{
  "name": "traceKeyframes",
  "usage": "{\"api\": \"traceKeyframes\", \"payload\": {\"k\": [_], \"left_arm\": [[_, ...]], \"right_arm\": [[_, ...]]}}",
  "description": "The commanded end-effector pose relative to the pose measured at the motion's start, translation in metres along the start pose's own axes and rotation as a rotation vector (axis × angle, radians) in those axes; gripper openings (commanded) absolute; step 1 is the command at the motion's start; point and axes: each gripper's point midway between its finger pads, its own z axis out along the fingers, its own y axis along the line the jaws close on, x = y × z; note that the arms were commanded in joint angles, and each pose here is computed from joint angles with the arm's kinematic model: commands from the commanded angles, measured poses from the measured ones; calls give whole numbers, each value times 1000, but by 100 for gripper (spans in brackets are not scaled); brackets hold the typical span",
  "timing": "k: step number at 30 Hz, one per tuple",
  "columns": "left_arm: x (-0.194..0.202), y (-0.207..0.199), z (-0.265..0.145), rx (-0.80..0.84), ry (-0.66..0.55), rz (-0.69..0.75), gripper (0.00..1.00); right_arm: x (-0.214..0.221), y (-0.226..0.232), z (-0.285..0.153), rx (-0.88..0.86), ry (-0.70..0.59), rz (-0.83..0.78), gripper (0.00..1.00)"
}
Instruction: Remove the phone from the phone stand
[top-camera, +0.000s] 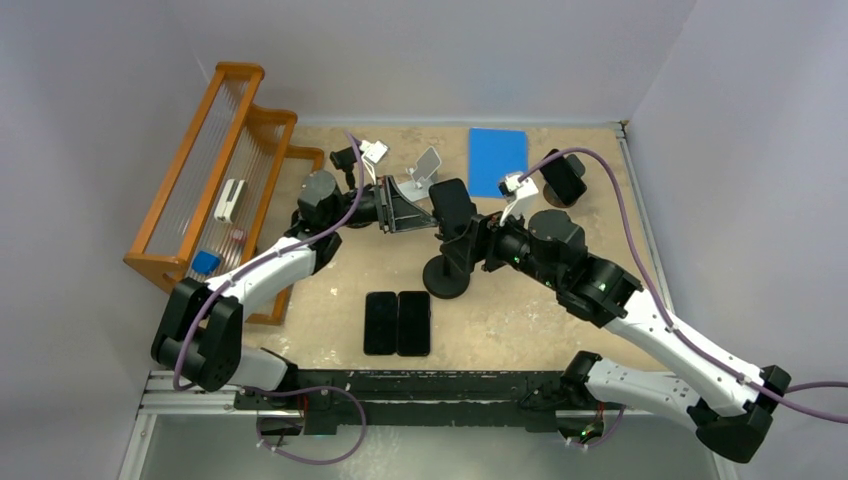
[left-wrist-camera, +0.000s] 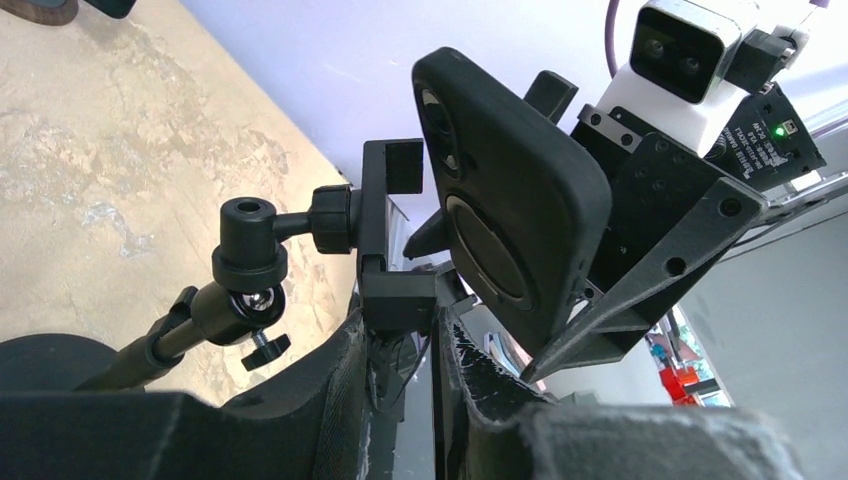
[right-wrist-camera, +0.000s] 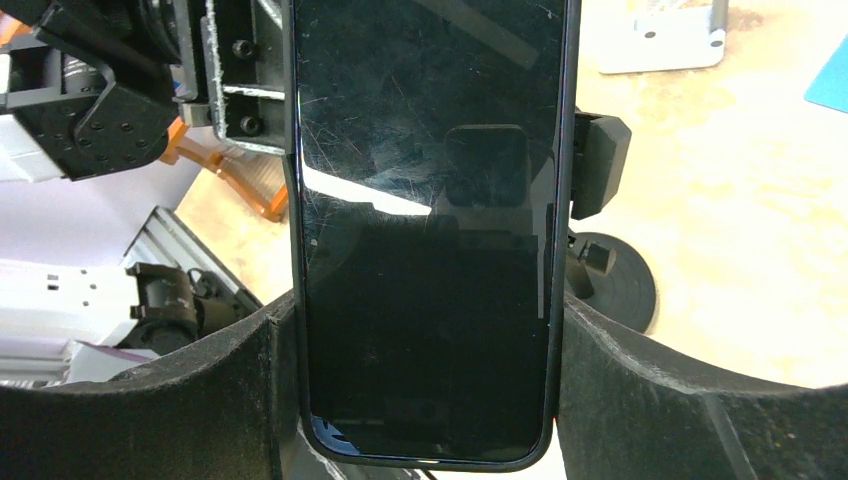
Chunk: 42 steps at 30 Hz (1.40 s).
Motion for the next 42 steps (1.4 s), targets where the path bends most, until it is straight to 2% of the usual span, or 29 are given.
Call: {"api": "traceKeyframes", "payload": {"k": [1, 9, 19, 23, 27, 35, 42], "left_arm": [[-4, -6, -4, -5, 12, 31, 25], [-5, -17, -2, -1, 13, 51, 44], [-10, -37, -11, -30, -32, 102, 57], [-20, -50, -21, -86, -105, 172, 59], [-37, -70, -38, -148, -233, 295, 61], [-68, -117, -75, -202, -485, 505, 73], [-71, -138, -76, -162, -482, 560, 73]], "right_arm": [[-49, 37, -21, -151, -138, -6, 0], [-62, 49, -32, -195, -164, -21, 0], [-96, 53, -47, -185, -274, -100, 0], [-114, 56, -52, -186, -340, -144, 0], [-130, 52, -47, -137, -383, -200, 0], [-149, 48, -27, -15, -450, -251, 0], [-149, 66, -16, 53, -517, -202, 0]]}}
